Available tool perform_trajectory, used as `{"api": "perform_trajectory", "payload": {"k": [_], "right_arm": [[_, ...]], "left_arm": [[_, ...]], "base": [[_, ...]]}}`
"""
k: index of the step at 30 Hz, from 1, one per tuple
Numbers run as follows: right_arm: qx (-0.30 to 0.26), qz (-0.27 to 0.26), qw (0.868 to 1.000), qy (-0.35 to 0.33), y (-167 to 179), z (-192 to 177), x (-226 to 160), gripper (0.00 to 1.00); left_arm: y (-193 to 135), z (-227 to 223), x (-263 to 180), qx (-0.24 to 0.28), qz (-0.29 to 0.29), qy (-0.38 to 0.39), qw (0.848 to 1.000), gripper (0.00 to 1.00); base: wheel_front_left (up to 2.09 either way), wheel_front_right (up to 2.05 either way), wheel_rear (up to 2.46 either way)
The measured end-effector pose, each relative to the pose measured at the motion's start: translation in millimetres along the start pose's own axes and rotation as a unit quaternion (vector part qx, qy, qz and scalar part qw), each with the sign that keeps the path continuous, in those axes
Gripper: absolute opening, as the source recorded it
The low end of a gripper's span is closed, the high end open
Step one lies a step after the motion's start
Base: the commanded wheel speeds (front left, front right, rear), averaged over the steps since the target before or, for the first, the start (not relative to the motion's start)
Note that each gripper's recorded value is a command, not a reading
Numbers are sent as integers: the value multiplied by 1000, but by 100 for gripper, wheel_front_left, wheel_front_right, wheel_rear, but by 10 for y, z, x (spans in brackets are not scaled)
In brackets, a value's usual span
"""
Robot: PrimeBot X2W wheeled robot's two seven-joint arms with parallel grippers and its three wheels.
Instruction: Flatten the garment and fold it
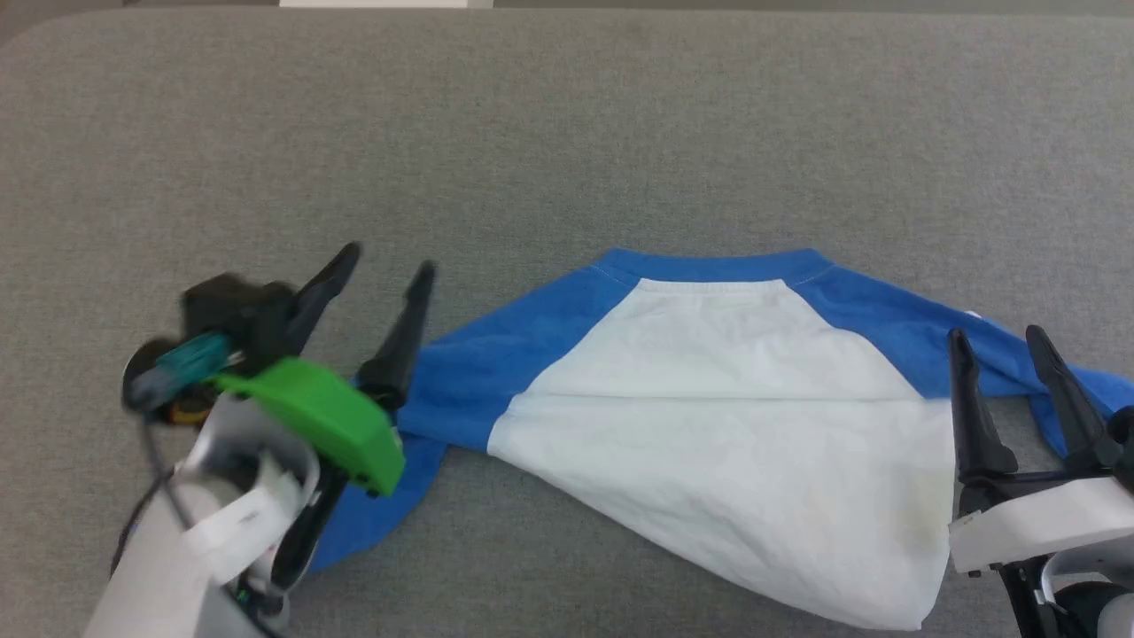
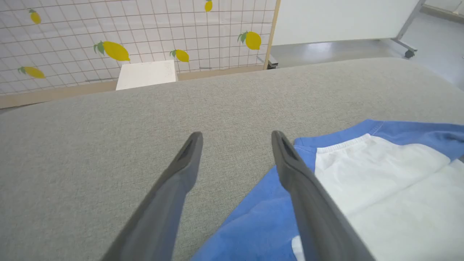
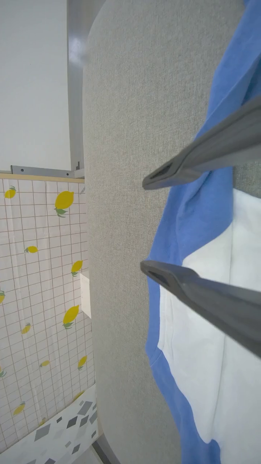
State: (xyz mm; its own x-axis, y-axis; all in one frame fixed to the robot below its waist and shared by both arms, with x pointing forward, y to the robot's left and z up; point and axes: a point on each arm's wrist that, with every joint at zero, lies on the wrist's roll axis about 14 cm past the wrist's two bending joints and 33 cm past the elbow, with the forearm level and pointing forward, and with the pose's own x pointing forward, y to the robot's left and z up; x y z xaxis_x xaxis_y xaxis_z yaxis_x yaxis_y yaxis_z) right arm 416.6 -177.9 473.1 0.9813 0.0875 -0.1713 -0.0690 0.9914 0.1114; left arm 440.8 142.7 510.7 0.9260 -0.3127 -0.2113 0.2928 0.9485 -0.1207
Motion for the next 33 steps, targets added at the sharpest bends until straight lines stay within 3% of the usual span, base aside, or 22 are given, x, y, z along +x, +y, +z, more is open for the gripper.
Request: {"api": "perform_trajectory", "payload": {"k": [3, 8, 14, 20, 21, 22, 26, 29, 33], "right_arm": [[1, -1, 1000, 7, -6, -50, 18, 100], [-1, -3, 1000, 0, -29, -21, 96, 100], [-6, -21, 1000, 2, -153, -40, 104, 100], [-8, -35, 999, 12, -241, -99, 76, 100], [-8, -36, 999, 13, -249, -108, 73, 100], [-8, -36, 999, 14, -253, -115, 71, 100], [-8, -37, 999, 16, -253, -123, 63, 100], [-8, -35, 999, 11, -240, -87, 55, 100], [-12, -32, 999, -3, -213, 17, 31, 100]], "left_arm": [[-129, -122, 183, 40, -36, 35, 998, 100], [-171, -696, 390, 87, -73, 149, 982, 100], [-227, -1231, 451, 88, -108, 258, 956, 100], [-274, -1381, 472, 89, -136, 317, 934, 100], [-276, -1390, 473, 94, -141, 323, 931, 54], [-283, -1395, 473, 99, -146, 326, 929, 0], [-340, -1408, 460, 111, -161, 328, 924, 0], [-343, -1289, 508, 94, -150, 275, 945, 0], [-265, -1099, 468, 35, -98, 202, 974, 0]], "base": [[0, 0, 0], [0, 0, 0], [0, 0, 0], [0, 0, 0], [0, 0, 0], [0, 0, 0], [0, 0, 0], [0, 0, 0], [0, 0, 0]]}}
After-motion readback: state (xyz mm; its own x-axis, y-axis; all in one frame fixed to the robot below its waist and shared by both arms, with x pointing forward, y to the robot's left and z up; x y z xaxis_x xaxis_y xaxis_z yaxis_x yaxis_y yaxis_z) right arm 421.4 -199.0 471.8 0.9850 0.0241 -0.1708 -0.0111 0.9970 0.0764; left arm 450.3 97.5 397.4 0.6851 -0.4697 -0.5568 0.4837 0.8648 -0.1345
